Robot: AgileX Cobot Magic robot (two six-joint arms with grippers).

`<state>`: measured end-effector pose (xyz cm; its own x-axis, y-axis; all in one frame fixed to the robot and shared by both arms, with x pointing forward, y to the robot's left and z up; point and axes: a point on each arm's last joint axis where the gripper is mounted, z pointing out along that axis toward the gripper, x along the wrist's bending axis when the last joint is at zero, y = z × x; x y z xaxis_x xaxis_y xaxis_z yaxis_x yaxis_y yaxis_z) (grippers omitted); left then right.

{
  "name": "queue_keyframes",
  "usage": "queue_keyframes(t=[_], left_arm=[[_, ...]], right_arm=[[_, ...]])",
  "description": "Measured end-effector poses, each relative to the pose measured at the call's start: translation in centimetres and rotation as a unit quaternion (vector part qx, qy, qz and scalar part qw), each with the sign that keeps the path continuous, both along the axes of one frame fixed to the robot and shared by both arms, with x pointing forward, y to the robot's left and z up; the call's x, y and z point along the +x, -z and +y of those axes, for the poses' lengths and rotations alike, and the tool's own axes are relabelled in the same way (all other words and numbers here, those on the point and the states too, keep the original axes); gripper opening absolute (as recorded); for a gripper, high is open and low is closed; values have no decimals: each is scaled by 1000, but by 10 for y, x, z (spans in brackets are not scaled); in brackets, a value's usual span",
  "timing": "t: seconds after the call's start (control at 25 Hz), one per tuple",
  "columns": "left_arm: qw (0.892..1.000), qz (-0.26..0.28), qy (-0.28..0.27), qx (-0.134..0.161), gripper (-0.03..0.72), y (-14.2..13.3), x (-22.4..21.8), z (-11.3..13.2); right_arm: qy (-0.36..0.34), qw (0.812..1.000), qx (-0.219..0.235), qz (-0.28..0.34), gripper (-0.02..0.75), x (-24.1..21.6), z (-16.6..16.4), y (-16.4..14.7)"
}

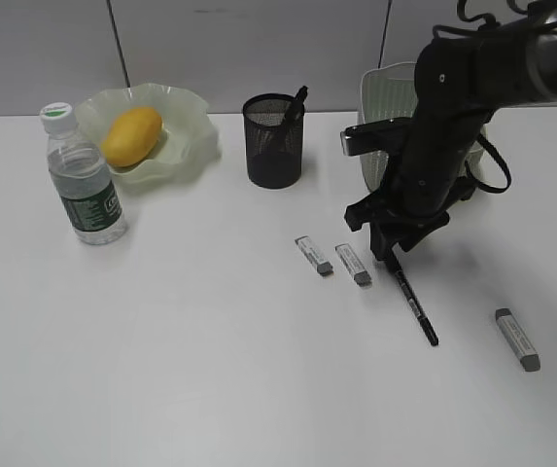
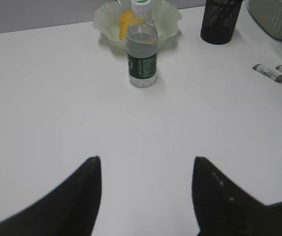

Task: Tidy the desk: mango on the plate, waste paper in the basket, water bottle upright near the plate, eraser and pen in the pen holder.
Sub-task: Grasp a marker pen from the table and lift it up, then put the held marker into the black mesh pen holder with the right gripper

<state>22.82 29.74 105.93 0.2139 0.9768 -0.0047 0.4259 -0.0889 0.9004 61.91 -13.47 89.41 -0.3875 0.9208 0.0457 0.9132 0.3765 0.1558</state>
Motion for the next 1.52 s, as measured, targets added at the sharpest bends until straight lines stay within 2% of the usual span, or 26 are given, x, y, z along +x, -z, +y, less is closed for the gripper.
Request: queue_keyframes(t=[0.6, 0.68, 0.8, 0.84, 0.96, 1.12, 1.28, 1.4, 1.44, 1.52], left_arm=[[1000, 0, 0, 0, 446, 0, 0, 0], [1000, 0, 0, 0, 446, 0, 0, 0], [1000, 0, 0, 0, 446, 0, 0, 0], [1000, 0, 0, 0, 446, 0, 0, 0], [1000, 0, 0, 0, 446, 0, 0, 0], [1000, 0, 0, 0, 446, 0, 0, 0], [1000, 0, 0, 0, 446, 0, 0, 0], [1000, 0, 0, 0, 446, 0, 0, 0], [1000, 0, 0, 0, 446, 0, 0, 0], [1000, 0, 0, 0, 446, 0, 0, 0]], right_arm=[[17, 1000, -4, -8, 297, 6, 1, 20], [16, 1000, -5, -9, 261, 6, 0, 20], [15, 1000, -6, -12, 135, 6, 0, 19], [15, 1000, -6, -14, 138, 6, 0, 18], [15, 1000, 1, -28, 138, 6, 0, 5], [19, 994, 34, -97, 138, 7, 1, -45], [35, 967, 111, -225, 138, 10, 4, -110], [66, 925, 187, -325, 138, 17, 9, -143], [69, 905, 205, -366, 138, 20, 12, -152], [65, 878, 223, -417, 138, 24, 19, -161]])
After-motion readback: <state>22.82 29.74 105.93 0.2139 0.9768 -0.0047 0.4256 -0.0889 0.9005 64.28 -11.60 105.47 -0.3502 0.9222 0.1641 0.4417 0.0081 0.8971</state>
